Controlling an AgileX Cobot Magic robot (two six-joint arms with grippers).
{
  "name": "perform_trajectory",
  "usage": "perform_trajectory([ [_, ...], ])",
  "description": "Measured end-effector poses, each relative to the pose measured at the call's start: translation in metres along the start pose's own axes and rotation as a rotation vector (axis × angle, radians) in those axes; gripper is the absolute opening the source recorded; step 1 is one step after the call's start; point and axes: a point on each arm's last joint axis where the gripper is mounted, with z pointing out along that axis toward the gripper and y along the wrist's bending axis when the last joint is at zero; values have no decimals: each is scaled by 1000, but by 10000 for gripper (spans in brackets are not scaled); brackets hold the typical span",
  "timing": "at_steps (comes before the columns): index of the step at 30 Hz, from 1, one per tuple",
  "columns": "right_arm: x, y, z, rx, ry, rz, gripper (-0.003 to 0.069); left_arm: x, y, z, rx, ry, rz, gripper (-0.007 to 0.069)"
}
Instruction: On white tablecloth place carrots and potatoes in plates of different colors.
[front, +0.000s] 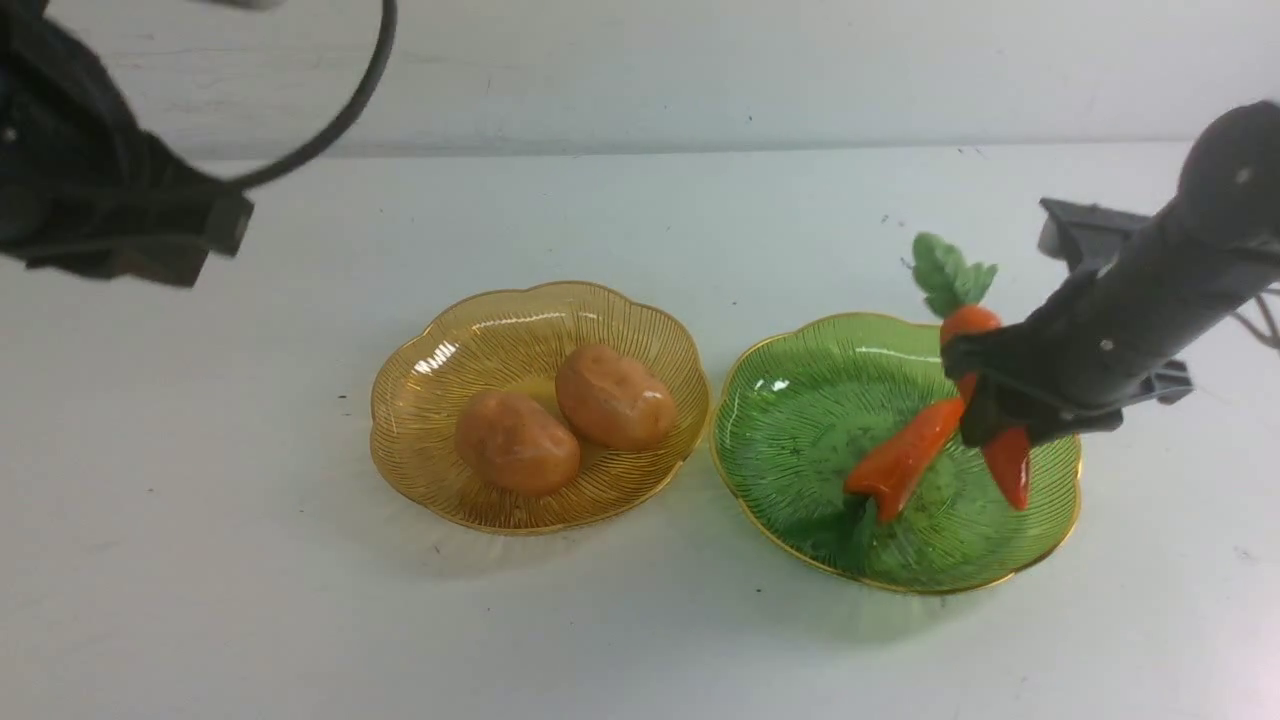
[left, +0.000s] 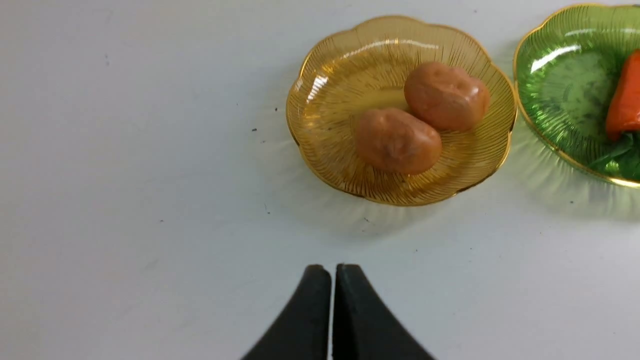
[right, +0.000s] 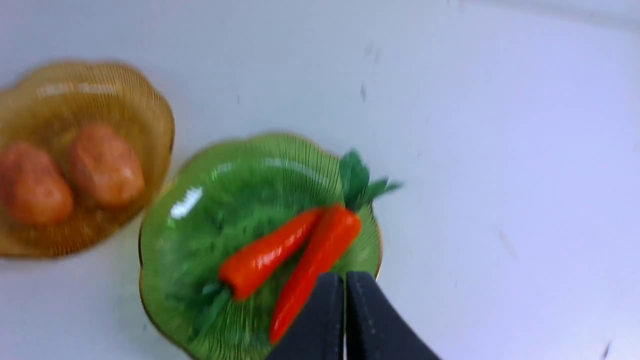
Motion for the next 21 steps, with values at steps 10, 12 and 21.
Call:
perform_trajectory([
  [10, 136, 4, -79, 16, -761, 23, -15, 14, -1, -32, 0, -97, -1, -3],
  [12, 151, 4, -67, 16, -760, 23, -15, 14, -1, -32, 0, -93, -2, -3],
  [21, 151, 4, -64, 20, -797, 20, -15, 97, -1, -63, -25, -320, 8, -3],
])
